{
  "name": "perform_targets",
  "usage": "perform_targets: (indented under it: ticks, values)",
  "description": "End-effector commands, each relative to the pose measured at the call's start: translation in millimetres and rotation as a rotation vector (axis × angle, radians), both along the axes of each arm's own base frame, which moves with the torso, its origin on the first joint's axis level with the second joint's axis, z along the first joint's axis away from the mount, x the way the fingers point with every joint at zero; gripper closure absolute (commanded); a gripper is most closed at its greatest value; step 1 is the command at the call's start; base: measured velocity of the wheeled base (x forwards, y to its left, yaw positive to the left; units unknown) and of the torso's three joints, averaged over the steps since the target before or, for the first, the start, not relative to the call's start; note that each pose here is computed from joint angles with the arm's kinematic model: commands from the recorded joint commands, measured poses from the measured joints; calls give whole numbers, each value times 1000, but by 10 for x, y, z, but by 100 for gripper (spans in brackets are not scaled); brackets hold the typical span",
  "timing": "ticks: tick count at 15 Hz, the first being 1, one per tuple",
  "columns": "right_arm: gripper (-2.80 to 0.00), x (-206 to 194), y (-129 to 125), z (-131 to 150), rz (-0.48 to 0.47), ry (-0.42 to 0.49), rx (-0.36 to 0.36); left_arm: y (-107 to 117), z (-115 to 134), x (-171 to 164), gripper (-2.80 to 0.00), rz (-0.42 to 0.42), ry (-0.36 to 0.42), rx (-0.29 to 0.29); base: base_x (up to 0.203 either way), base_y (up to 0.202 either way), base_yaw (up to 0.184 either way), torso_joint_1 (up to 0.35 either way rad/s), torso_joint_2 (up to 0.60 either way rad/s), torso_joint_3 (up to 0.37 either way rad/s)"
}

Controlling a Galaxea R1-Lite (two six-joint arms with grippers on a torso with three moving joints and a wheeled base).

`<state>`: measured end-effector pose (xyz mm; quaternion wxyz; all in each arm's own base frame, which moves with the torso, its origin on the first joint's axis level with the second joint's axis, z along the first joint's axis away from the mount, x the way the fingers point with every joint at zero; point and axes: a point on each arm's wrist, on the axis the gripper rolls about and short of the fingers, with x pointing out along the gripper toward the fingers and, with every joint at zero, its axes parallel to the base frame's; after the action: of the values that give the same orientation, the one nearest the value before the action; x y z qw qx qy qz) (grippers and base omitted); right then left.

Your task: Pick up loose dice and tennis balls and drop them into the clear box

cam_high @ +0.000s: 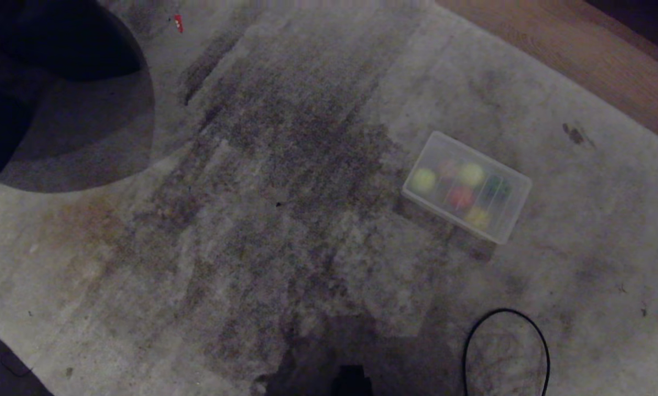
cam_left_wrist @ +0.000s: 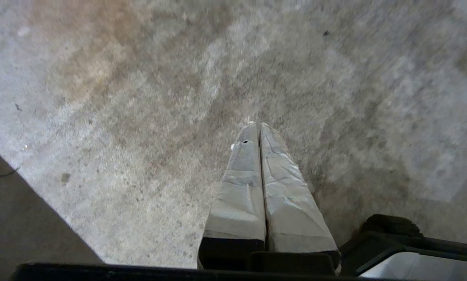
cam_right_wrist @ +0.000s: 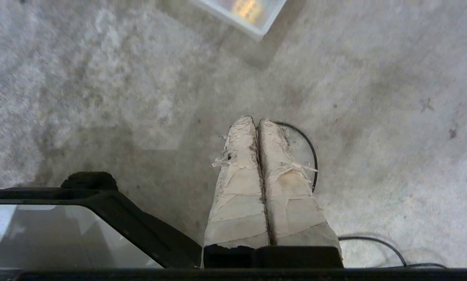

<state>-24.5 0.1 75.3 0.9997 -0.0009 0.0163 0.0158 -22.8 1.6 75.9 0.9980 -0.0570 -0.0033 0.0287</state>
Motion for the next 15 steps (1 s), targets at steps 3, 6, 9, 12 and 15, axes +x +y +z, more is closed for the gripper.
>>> perform_targets:
  ticks: [3,6,9,12,15]
  values:
    - [0,2,0,2,1,3,-1,0,-3,2,0,2,2,-6,0,0,0,-1,3,208]
    - [0,2,0,2,1,3,-1,0,-3,2,0,2,1,-7,0,0,0,2,6,204]
    - [0,2,0,2,1,3,-1,0,-2,2,0,2,0,-6,0,0,0,3,-2,203]
    - [0,2,0,2,1,3,-1,0,-3,2,0,2,2,-6,0,0,0,2,2,197]
    - [0,2,0,2,1,3,0,0,-3,2,0,2,1,-6,0,0,0,2,1,205]
